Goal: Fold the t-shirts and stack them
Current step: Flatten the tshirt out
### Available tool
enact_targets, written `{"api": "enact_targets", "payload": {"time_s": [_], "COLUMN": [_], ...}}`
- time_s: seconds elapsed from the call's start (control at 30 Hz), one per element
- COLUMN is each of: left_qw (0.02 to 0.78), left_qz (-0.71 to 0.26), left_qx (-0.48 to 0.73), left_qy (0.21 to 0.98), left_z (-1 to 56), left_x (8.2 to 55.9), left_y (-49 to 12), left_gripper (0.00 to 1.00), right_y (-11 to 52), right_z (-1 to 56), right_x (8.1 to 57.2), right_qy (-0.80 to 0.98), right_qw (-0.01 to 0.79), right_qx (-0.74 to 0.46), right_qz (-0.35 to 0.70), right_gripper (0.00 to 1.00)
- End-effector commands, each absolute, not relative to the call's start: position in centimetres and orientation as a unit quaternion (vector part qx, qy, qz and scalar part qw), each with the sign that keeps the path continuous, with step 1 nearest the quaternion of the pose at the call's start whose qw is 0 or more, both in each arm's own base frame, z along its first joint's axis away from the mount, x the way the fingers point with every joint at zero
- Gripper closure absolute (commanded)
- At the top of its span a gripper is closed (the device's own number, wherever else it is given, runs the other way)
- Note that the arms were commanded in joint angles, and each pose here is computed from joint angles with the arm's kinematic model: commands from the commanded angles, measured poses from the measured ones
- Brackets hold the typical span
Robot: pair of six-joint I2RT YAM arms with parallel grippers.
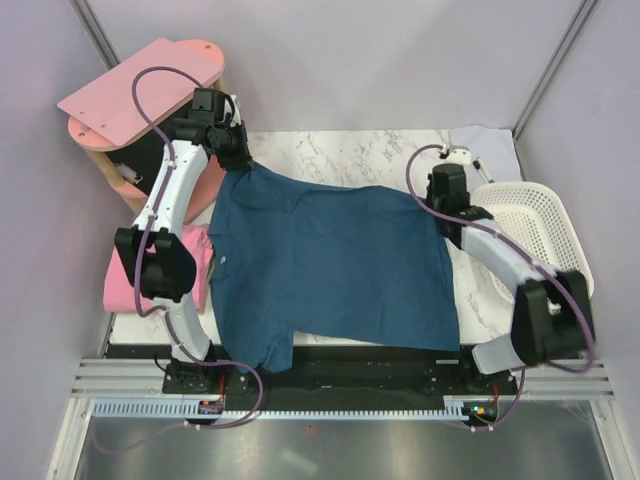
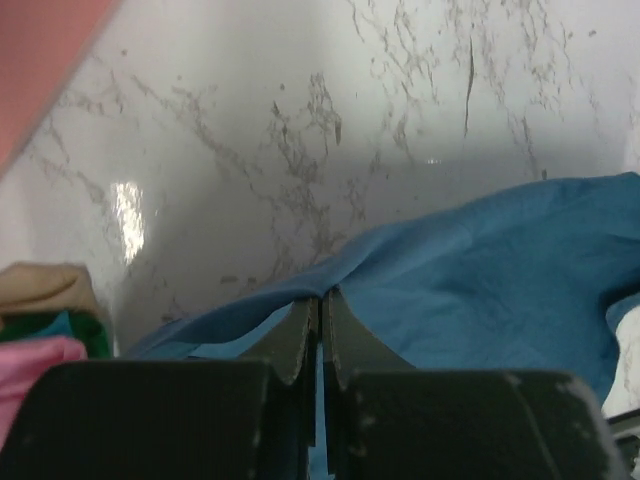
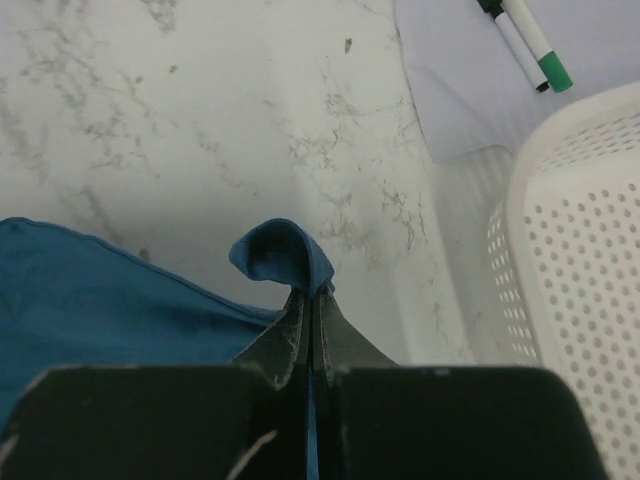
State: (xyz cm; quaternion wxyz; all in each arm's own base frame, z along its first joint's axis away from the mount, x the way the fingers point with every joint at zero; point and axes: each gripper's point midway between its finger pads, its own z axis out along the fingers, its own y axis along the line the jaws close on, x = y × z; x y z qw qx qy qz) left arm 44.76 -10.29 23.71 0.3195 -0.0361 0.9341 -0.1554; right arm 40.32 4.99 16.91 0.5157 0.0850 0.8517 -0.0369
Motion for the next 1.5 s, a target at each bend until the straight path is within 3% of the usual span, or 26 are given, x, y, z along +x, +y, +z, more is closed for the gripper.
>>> {"api": "enact_targets", "payload": {"time_s": [0.0, 0.17, 0.2, 0.3, 0.33, 0.4, 0.7, 0.93, 1.23, 1.47], "left_qw": [0.361, 0.313, 0.304, 0.301, 0.301, 0.309, 0.371, 0.401, 0.307, 0.287], "left_qz": [-0.192, -0.186, -0.185, -0.182, -0.179, -0.167, -0.117, -0.039, 0.075, 0.087], "left_qx": [-0.022, -0.022, -0.021, -0.02, -0.022, -0.019, 0.003, 0.069, 0.07, 0.049], "left_qy": [0.912, 0.931, 0.934, 0.936, 0.936, 0.936, 0.921, 0.913, 0.946, 0.953], "left_z": [24.7, 19.1, 17.8, 16.7, 16.6, 16.5, 20.6, 21.1, 9.1, 5.7], "left_x": [50.4, 52.8, 53.4, 54.1, 54.2, 54.2, 53.5, 50.1, 47.3, 48.3], "left_y": [-11.7, -12.0, -12.1, -12.1, -12.1, -12.1, -11.4, -15.4, -14.1, -13.8], "left_gripper": [0.98, 0.98, 0.89, 0.32, 0.26, 0.01, 0.0, 0.0, 0.0, 0.0], "right_y": [4.0, 4.4, 4.3, 5.1, 5.3, 5.6, 6.0, 6.1, 6.6, 7.2], "right_z": [16.2, 10.5, 10.2, 9.0, 9.0, 8.5, 9.7, 9.9, 8.3, 7.4], "right_x": [48.3, 52.9, 53.4, 54.6, 54.9, 55.1, 55.2, 54.9, 54.5, 54.6], "right_qy": [0.829, 0.858, 0.859, 0.864, 0.863, 0.864, 0.857, 0.857, 0.865, 0.869], "right_qw": [0.546, 0.501, 0.501, 0.494, 0.496, 0.494, 0.507, 0.507, 0.492, 0.485], "right_qx": [0.115, 0.106, 0.107, 0.099, 0.098, 0.095, 0.091, 0.091, 0.09, 0.086], "right_qz": [-0.041, -0.031, -0.026, -0.01, -0.006, 0.002, 0.015, 0.018, 0.03, 0.045], "right_gripper": [1.0, 1.0, 1.0, 1.0, 1.0, 1.0, 1.0, 1.0, 1.0, 1.0]}}
